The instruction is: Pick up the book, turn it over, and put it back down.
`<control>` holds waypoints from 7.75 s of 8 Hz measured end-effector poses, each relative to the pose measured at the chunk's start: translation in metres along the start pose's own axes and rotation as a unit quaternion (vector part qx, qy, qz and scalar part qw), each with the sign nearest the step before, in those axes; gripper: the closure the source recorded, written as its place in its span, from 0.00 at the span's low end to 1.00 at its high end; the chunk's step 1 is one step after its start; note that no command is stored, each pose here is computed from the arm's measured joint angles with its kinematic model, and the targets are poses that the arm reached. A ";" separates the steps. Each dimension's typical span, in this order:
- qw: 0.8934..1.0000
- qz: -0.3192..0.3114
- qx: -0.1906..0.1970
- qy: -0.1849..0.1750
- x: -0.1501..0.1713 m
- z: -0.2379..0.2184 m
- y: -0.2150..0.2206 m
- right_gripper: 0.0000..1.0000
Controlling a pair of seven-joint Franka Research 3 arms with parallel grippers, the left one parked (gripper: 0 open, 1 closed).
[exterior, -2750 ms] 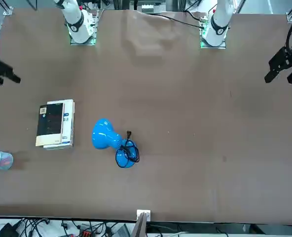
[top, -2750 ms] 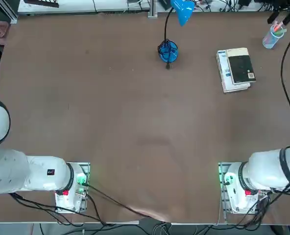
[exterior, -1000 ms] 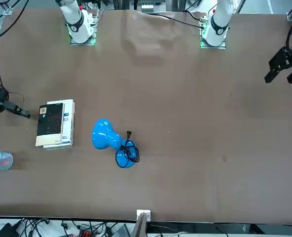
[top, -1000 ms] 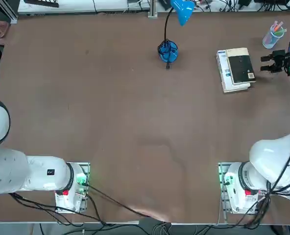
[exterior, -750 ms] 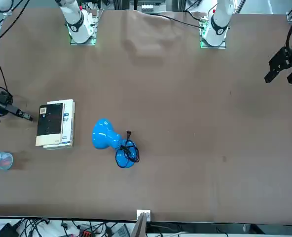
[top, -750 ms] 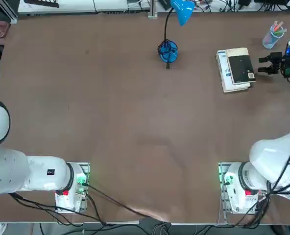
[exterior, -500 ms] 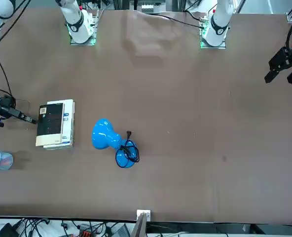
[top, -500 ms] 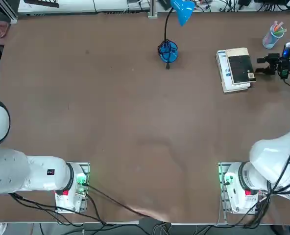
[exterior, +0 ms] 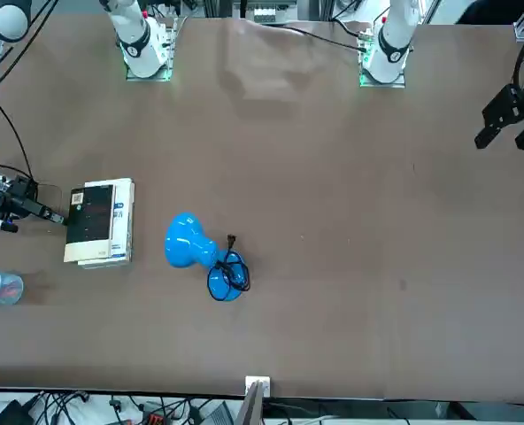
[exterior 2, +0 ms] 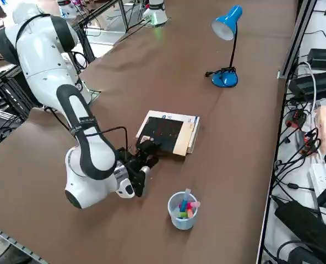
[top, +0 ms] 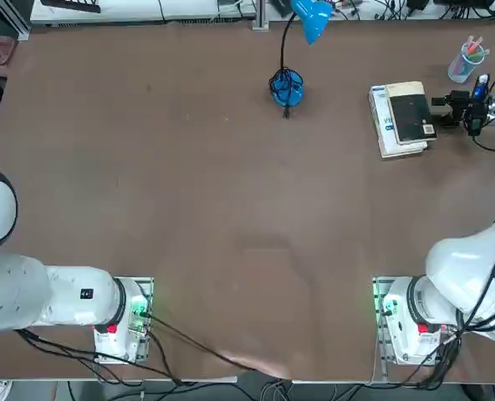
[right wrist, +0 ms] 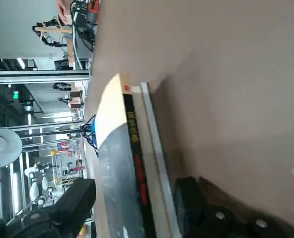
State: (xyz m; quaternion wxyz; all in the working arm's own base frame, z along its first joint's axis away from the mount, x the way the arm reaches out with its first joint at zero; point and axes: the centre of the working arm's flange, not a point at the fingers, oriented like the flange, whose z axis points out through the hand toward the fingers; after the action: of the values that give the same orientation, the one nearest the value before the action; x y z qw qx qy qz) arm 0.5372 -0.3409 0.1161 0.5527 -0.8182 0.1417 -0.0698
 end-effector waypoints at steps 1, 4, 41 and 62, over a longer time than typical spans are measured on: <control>1.000 -0.003 0.004 -0.003 0.002 0.005 -0.003 0.05; 1.000 -0.008 0.018 -0.009 0.005 0.012 -0.010 0.08; 0.402 -0.188 -0.889 -0.115 -0.092 0.381 -0.380 0.89; 0.214 -0.330 -0.915 0.088 -0.193 0.468 -0.202 0.89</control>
State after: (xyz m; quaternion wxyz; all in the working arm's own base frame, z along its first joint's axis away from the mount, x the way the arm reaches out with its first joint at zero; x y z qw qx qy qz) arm 0.5121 0.2036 0.1334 -0.6661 -0.7215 -0.1277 -0.1395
